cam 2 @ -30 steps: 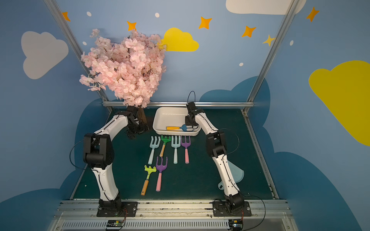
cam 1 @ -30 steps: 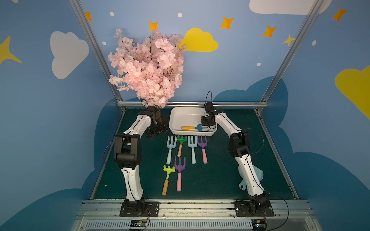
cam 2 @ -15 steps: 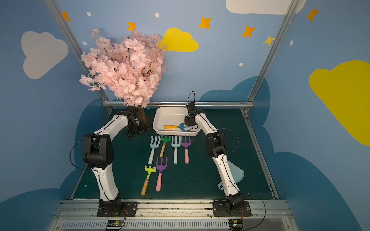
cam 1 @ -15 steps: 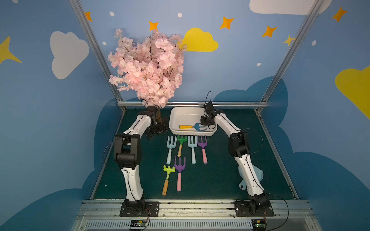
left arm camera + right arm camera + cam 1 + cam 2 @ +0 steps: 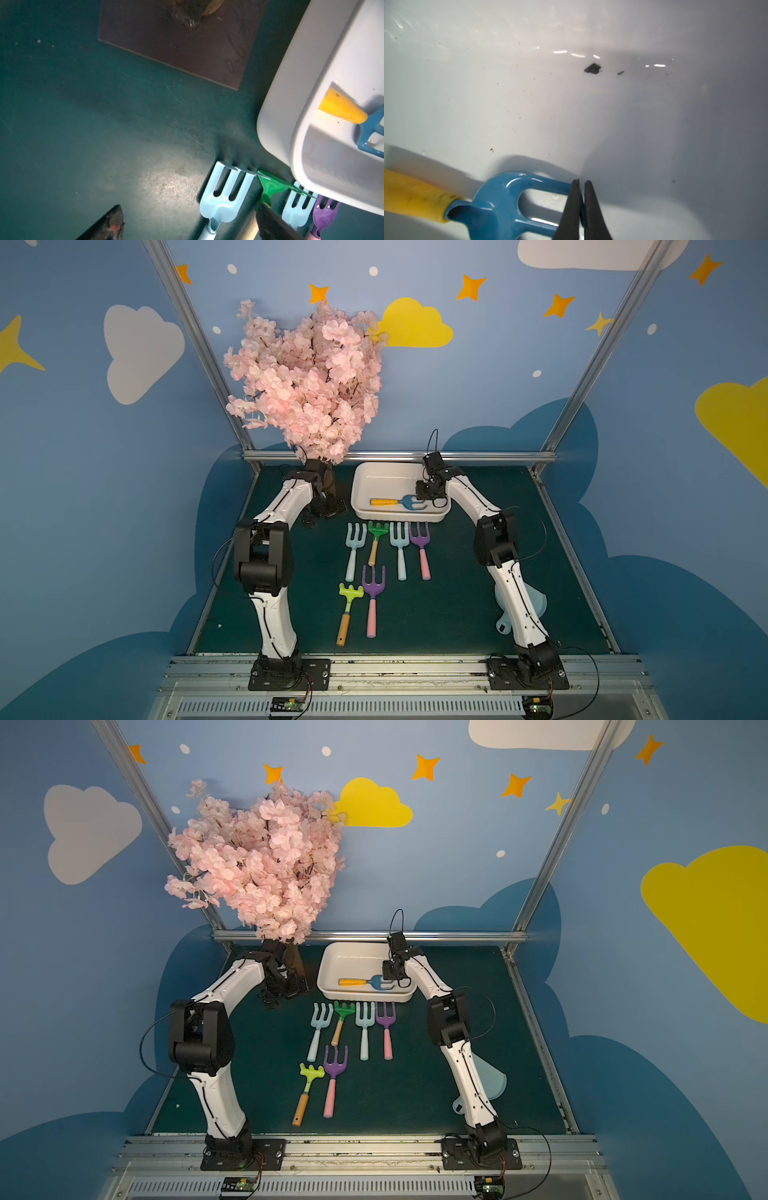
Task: Take the hand rake out of the storage box
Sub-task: Pick up the rake from the storage box.
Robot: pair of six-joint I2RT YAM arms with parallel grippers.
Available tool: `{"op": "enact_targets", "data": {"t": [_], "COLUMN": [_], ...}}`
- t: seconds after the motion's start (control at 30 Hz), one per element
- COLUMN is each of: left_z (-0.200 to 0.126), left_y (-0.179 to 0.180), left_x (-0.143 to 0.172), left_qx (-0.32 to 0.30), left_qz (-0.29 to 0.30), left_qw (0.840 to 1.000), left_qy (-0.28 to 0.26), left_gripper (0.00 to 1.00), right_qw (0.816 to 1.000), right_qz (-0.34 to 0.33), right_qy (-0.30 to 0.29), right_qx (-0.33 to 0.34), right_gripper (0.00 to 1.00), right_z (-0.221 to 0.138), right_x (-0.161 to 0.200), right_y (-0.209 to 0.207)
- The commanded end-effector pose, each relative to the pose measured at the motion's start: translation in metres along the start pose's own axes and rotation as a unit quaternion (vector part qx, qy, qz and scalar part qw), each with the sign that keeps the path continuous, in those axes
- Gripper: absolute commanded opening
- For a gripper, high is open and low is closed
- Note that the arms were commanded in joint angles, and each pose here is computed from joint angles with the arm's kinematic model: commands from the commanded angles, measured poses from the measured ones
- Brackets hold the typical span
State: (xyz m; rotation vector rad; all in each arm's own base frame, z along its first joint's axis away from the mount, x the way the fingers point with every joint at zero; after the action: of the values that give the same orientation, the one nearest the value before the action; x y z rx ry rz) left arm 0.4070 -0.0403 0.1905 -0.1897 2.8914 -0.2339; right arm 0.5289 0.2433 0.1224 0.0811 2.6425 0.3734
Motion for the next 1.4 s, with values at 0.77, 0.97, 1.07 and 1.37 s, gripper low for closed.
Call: {"op": "enact_targets", "data": {"t": [0.77,0.97,1.07,1.37], "left_z": [-0.078,-0.095,-0.100,-0.086], "left_y": [-0.008,-0.028,-0.037,-0.066], "left_x": [0.049,0.061,0.067,0.098], "left_qx": [0.045,0.081,0.099,0.111], "left_qz": [0.048,0.120,0.145,0.219], "left_qw": [0.984,0.969,0.959,0.934], "left_qy": [-0.165,-0.202,-0.222,-0.260], "left_gripper": [1.00,1.00,1.00,1.00], "right_qw": [0.976,0.958,0.946,0.913], "right_qz": [-0.096,-0.147,-0.183,-0.261], "right_qy": [-0.031,0.025,0.046,0.050], "right_qx": [-0.193,-0.244,-0.263,-0.310], "right_gripper": [0.00,0.00,0.00,0.00], "right_z": [-0.168,-0.184,-0.190,-0.185], "right_x": [-0.032,0.019,0.047,0.113], "right_y": [-0.024,-0.021,-0.019,-0.010]}}
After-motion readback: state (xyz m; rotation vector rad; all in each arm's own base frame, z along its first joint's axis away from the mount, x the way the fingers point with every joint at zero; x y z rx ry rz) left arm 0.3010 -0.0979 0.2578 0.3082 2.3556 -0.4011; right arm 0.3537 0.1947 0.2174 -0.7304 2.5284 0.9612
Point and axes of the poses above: each gripper's point midway between its finger pads, its own z axis out along the fingers, its own y axis along the line the jaws close on, x = y × z, the point moved 10 cm from there along -z, back along the fingers, and after that the axes turned 14 degrees about z, right-handed, at the moved point
